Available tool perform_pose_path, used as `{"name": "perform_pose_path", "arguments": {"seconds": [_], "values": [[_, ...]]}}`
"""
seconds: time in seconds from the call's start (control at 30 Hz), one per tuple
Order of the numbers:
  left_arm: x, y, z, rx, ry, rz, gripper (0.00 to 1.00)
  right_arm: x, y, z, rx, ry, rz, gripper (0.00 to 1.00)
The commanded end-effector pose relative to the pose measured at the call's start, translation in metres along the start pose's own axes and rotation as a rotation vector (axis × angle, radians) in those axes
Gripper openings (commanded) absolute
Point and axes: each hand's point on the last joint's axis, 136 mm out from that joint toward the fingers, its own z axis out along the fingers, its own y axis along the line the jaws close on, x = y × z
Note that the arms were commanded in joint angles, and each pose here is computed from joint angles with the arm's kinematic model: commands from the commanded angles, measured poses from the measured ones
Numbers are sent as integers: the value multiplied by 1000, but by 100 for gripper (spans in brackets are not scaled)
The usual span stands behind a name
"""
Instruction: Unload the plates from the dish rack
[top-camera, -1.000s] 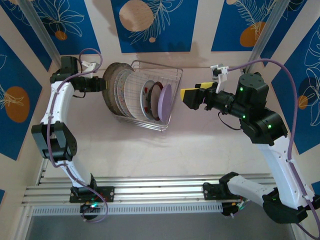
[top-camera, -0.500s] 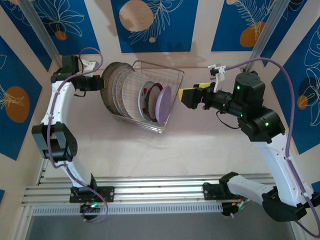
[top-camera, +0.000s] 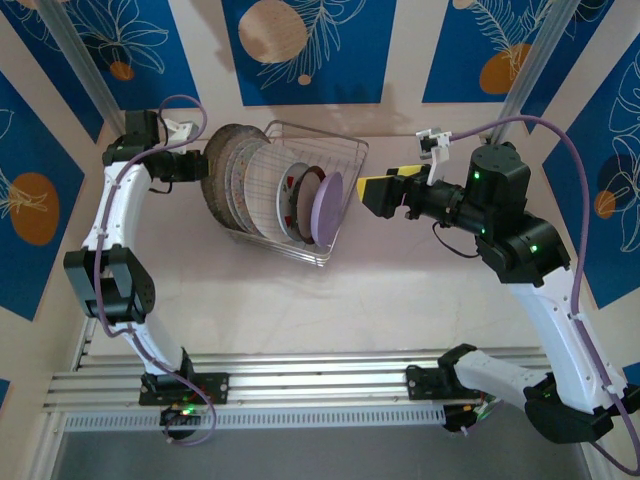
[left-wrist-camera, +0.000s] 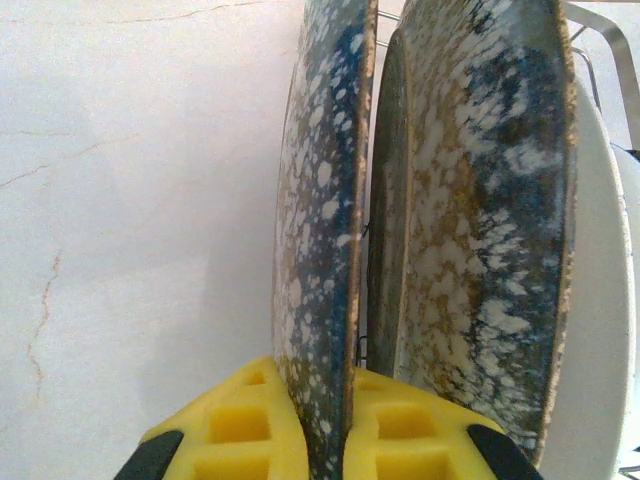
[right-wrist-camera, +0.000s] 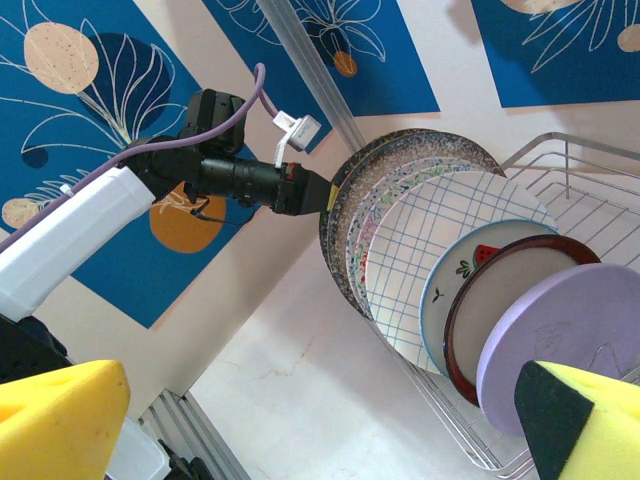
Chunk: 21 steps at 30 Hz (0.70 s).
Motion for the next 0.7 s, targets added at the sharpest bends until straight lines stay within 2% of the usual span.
{"name": "perform_pose_path", "arguments": {"seconds": [0.0, 0.67], "values": [[-18, -38, -20, 116, -45, 29, 0, 2, 2, -1, -5, 3, 5, 100], [-53, -48, -55, 78, -141, 43, 0, 5, 1, -1, -3, 5, 13, 100]]}}
